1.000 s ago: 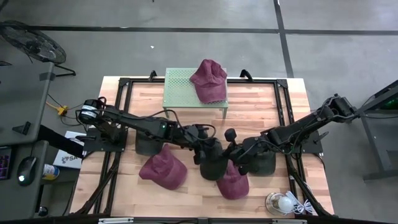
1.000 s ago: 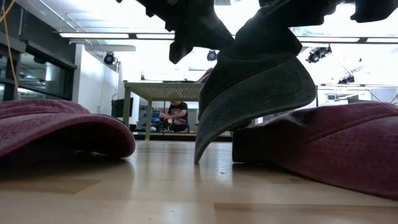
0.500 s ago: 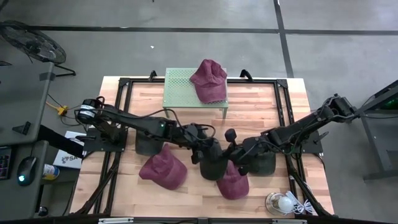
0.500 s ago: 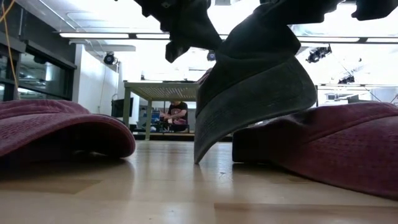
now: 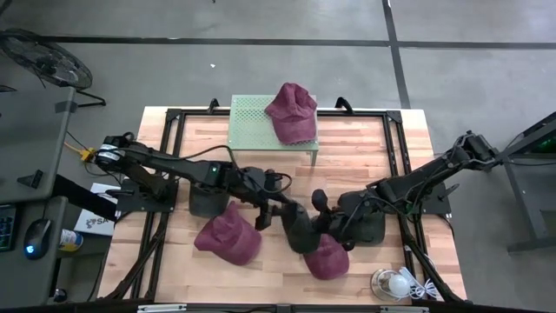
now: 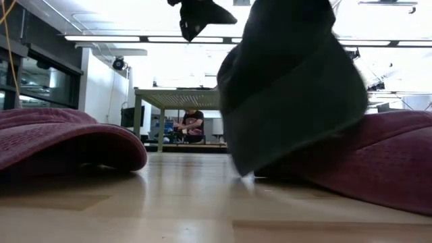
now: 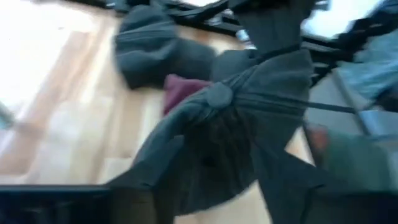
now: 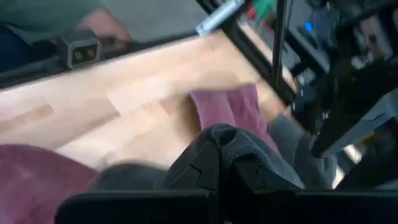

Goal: Pick & Place hat
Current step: Put the top left black cap on the left side of the shelf

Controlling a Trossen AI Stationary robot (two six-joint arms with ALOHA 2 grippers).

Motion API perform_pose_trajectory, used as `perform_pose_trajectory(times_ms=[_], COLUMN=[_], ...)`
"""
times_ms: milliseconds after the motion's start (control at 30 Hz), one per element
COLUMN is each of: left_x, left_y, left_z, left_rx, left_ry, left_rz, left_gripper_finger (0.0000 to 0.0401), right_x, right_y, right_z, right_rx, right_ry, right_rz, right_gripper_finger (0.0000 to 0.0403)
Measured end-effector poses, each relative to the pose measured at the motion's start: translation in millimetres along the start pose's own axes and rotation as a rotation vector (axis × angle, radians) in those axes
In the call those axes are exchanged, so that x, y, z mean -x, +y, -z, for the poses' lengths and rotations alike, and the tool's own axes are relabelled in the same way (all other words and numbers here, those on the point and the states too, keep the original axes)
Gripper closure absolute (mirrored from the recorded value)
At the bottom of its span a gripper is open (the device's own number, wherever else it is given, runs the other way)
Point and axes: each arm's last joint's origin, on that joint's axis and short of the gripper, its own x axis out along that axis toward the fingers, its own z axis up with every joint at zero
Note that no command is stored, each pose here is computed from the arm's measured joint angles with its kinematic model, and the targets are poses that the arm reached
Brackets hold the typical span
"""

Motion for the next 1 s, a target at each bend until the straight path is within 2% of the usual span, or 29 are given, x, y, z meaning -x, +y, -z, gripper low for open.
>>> perform_pose_trajectory(times_ms=[133, 267, 467, 800, 1000], left_x=[0.2, 0.3, 0.5, 0.2, -2.2], left_y=[-4.0, -7.8, -9.6, -8.4, -10.0], left_z=[-3.5, -3.9, -3.6, -5.3, -6.7], left_rx=[0.045, 0.064, 0.086, 0.033, 0.028], left_ry=[-0.014, -0.017, 0.0, -0.026, -0.042], left_rz=[0.104, 0.142, 0.192, 0.17, 0.213], left_gripper_finger=[0.0144, 0.0109, 0.0102, 0.0102, 0.0102], right_x=[2.4, 3.9, 4.3, 5.0, 5.1], right_y=[-4.2, -6.7, -8.4, -9.3, -10.2], right_z=[-10.7, -18.1, -21.5, -24.6, -25.3], right_rx=[0.062, 0.106, 0.127, 0.14, 0.147], right_ry=[-0.06, -0.129, -0.176, -0.241, -0.243], right_rz=[-0.025, -0.049, -0.043, -0.069, -0.052], right_gripper_finger=[0.0403, 0.0403, 0.0403, 0.0403, 0.0403])
